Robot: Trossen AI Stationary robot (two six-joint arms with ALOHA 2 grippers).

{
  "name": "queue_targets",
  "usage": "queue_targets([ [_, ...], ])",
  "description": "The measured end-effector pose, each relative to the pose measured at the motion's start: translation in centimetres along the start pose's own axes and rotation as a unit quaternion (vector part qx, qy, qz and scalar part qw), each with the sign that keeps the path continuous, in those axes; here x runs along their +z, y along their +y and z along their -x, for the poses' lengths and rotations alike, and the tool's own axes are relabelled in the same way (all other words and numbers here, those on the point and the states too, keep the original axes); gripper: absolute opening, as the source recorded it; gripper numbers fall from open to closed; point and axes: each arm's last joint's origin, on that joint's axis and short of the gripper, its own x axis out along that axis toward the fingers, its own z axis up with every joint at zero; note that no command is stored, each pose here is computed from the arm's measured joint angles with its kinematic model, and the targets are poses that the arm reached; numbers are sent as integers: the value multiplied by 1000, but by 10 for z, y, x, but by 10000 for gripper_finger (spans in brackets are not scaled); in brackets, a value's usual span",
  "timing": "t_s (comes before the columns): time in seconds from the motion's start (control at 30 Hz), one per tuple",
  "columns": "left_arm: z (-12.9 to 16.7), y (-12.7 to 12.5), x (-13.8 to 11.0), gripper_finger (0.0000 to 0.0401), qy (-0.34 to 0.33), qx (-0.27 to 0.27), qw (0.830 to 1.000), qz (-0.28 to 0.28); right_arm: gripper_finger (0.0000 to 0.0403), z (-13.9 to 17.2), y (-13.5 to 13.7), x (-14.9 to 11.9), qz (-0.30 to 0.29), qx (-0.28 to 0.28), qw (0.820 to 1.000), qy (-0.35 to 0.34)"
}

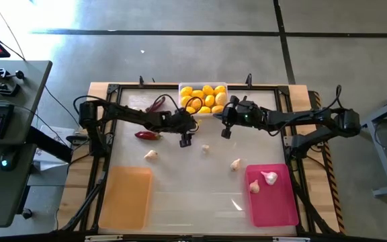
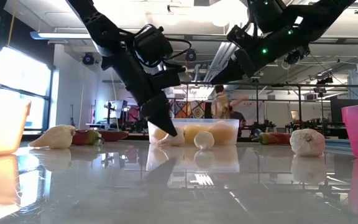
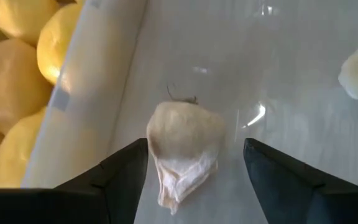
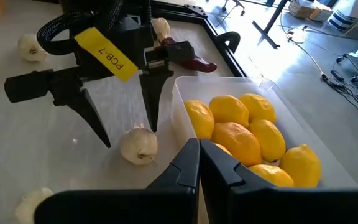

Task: Sort produce into baskets
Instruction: Put the top center garlic into the pink bin

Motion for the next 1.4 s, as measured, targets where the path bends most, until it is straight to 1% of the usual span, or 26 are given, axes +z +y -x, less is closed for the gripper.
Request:
queue_targets([
  [0.13, 0, 0, 1, 227, -4, -3, 1000, 0, 0, 0, 0, 0, 1, 0, 1000, 0],
  [0.27, 0, 0, 0, 187, -1, -5, 1000, 1, 0, 0, 0, 0, 0, 0, 1000, 0],
  [0.47, 2, -3, 1, 124, -7, -37, 999, 13, 0, 0, 0, 0, -3, 0, 1000, 0],
  [0.63, 8, -4, 5, 86, -16, -42, 999, 18, 0, 0, 3, -3, -2, 6, 1000, 18],
  [0.77, 12, -10, 10, 64, -34, -77, 996, 38, 0, 1, 10, -2, 4, 18, 1000, 18],
  [0.9, 14, -18, 13, 44, -49, -108, 992, 42, 0, 3, 20, 0, 19, 34, 999, 13],
  [1.1, 15, -27, 14, 16, -50, -122, 991, 37, 0, 5, 31, 3, 55, 53, 997, 5],
  [1.2, 16, -30, 14, 4, -50, -125, 991, 27, 0, 5, 33, 3, 65, 47, 997, 6],
  [1.4, 16, -32, 11, 7, -36, -136, 990, 15, 0, 5, 32, 3, 64, 36, 997, 9],
])
